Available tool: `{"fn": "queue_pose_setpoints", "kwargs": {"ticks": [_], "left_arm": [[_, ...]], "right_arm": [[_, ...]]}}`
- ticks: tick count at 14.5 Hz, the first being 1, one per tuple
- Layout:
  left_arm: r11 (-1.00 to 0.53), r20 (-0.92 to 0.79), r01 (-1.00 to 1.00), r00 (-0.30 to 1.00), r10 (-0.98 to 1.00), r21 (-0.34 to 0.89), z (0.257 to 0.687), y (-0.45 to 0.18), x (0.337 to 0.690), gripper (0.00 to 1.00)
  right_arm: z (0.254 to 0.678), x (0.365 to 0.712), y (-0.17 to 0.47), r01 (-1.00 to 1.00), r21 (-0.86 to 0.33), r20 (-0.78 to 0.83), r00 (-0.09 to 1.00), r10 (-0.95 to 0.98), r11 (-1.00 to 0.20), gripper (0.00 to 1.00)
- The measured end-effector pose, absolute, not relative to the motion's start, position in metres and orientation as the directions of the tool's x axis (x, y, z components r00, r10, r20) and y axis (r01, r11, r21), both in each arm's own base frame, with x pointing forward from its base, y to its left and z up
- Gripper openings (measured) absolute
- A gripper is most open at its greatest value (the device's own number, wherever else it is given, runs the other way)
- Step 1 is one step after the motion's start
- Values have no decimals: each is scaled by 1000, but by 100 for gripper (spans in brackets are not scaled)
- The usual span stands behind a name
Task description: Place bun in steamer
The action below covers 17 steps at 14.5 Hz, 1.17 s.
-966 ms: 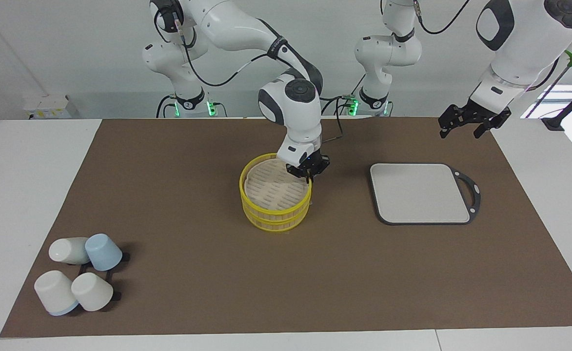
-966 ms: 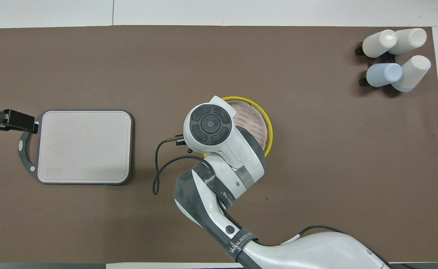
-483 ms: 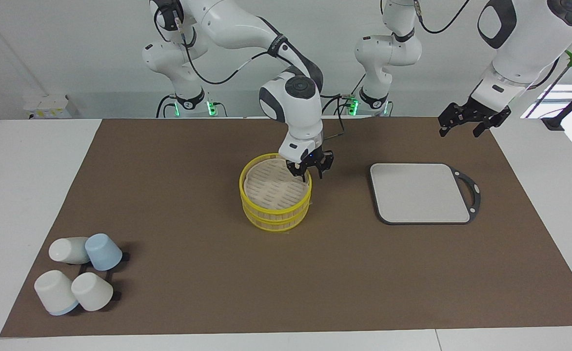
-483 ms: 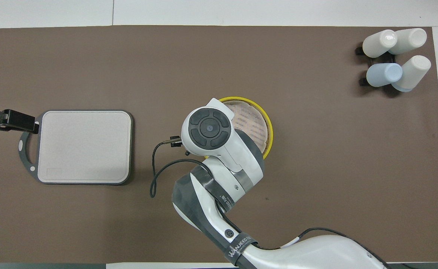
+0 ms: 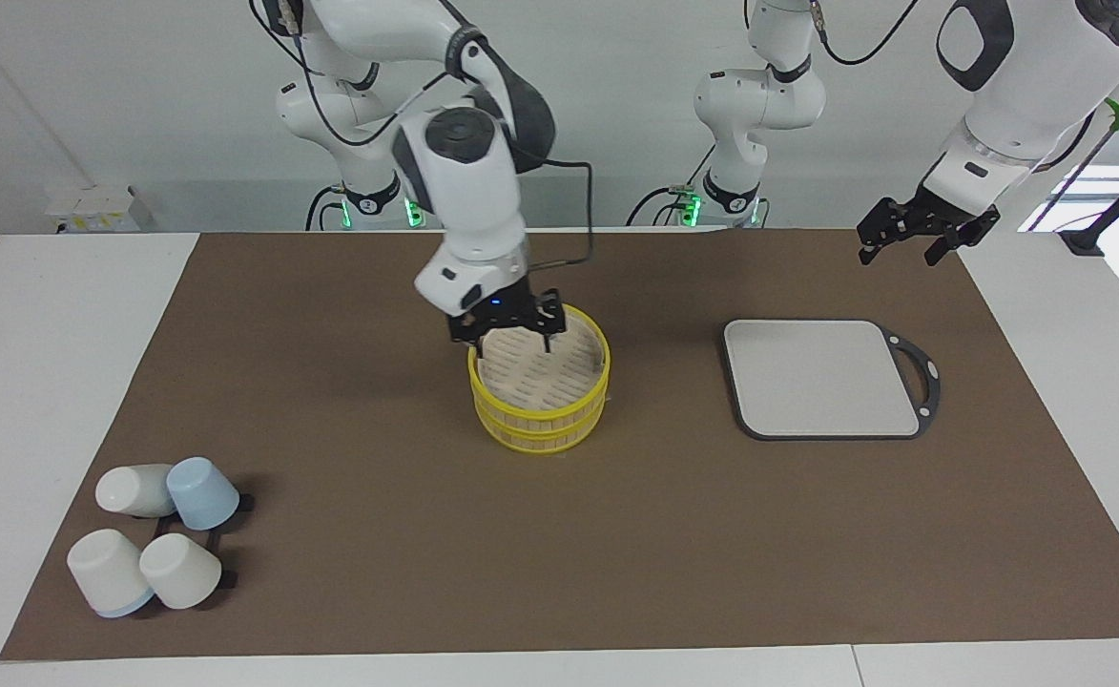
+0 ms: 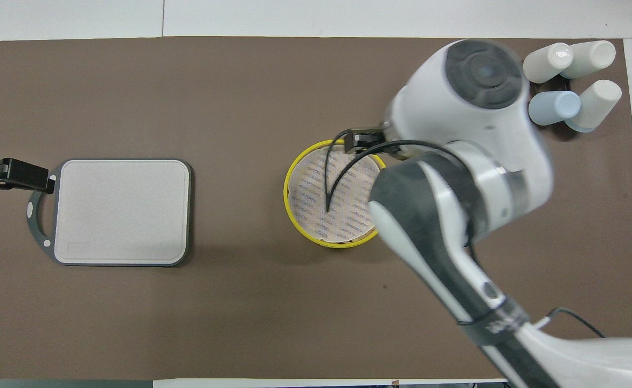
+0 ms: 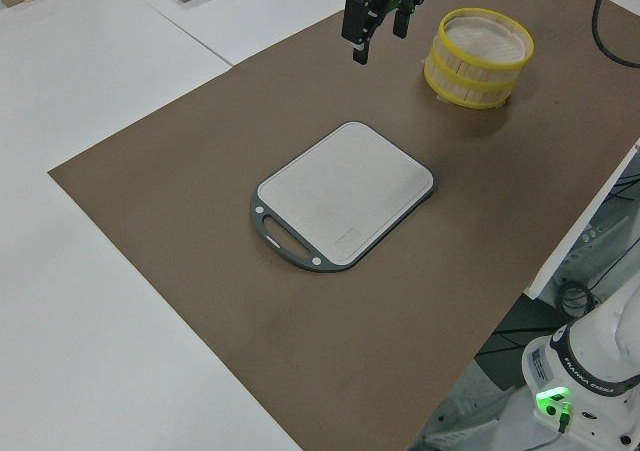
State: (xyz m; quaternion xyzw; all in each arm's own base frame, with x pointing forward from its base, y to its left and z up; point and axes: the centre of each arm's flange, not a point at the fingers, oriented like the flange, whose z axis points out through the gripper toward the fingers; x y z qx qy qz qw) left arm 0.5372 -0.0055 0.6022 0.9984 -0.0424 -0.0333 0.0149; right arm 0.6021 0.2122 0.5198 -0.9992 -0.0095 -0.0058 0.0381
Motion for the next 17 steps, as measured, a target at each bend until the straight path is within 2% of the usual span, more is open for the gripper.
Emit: {"fn": "queue_pose_setpoints", "kwargs": {"ticks": [3,5,8,12,17], "left_arm": [[-996,-66,-83,994,-85,33,606,-5,535,100],[-996,-69,-83,994,-85,34,606,-5,534,100],[-996,-71,-84,994,-86,34,606,-5,534,100],[-996,-71,-85,994,-87,35,606,-6,534,100],[-996,-72,-85,994,-87,35,606,-6,534,100]], "right_arm": [[547,595,91,88,-69,-93,991,94,-994,100],[553,591,52,117,-75,-107,986,125,-990,100],[553,591,45,148,-14,-109,983,148,-989,100],[559,589,52,166,7,-100,981,165,-986,100],[608,560,52,172,9,-62,983,171,-985,100]]}}
